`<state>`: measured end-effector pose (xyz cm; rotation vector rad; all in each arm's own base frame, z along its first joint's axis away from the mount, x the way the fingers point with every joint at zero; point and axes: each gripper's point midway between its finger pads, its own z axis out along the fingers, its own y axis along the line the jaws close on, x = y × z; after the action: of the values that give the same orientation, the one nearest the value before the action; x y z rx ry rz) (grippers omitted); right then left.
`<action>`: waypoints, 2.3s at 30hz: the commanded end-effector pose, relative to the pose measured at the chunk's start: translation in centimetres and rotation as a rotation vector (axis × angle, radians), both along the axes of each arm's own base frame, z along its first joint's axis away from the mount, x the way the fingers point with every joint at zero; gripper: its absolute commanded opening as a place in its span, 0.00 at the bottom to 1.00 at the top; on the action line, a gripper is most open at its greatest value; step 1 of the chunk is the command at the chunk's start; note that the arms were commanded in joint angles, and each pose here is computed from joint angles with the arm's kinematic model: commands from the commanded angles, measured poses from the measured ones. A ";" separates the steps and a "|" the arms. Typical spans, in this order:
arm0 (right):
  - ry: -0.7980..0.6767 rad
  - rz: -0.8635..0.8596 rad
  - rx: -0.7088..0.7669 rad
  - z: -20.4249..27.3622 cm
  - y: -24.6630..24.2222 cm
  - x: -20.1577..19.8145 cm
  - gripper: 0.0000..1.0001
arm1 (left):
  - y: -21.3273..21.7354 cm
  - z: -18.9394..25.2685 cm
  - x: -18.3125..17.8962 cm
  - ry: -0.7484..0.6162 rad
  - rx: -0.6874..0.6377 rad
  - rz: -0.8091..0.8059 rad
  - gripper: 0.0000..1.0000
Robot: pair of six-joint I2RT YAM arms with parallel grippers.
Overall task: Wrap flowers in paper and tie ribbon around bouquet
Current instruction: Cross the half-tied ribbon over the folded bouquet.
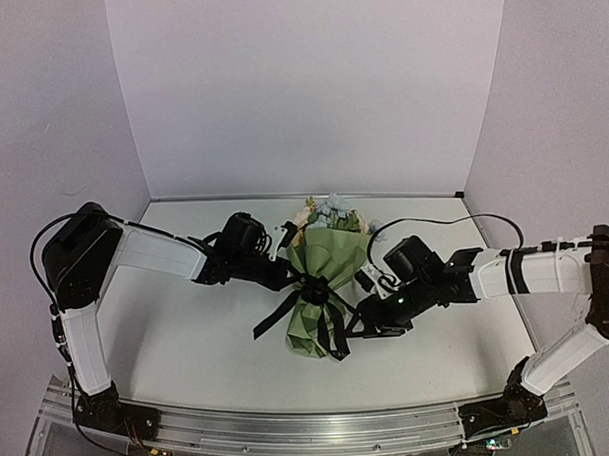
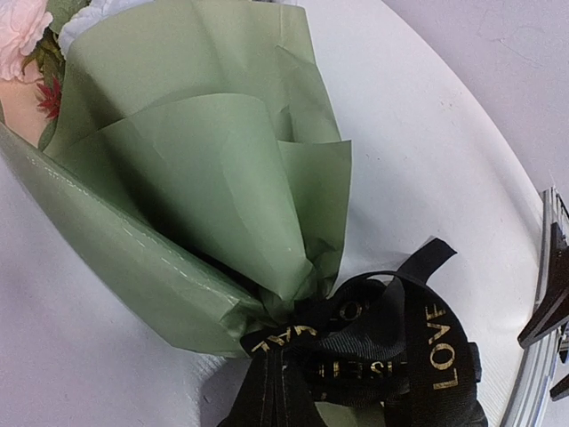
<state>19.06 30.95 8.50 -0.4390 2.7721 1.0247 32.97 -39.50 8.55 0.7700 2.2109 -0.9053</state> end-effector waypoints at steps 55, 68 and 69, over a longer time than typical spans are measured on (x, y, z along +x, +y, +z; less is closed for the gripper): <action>-0.220 0.132 -0.099 -0.3 3.6 0.4 0.51 | -0.3 4.3 0.3 -0.042 -0.026 -0.002 0.00; -0.120 0.113 -0.070 -1.5 7.0 0.1 0.38 | 0.4 3.6 -0.6 -0.051 -0.002 -0.029 0.00; -0.114 0.114 -0.072 -1.7 7.0 -0.1 0.37 | 0.4 3.5 -0.6 -0.050 0.000 -0.031 0.00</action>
<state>19.36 36.53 6.29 -0.6617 2.7150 0.8428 32.74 -38.98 9.67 0.7859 2.2340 -0.8723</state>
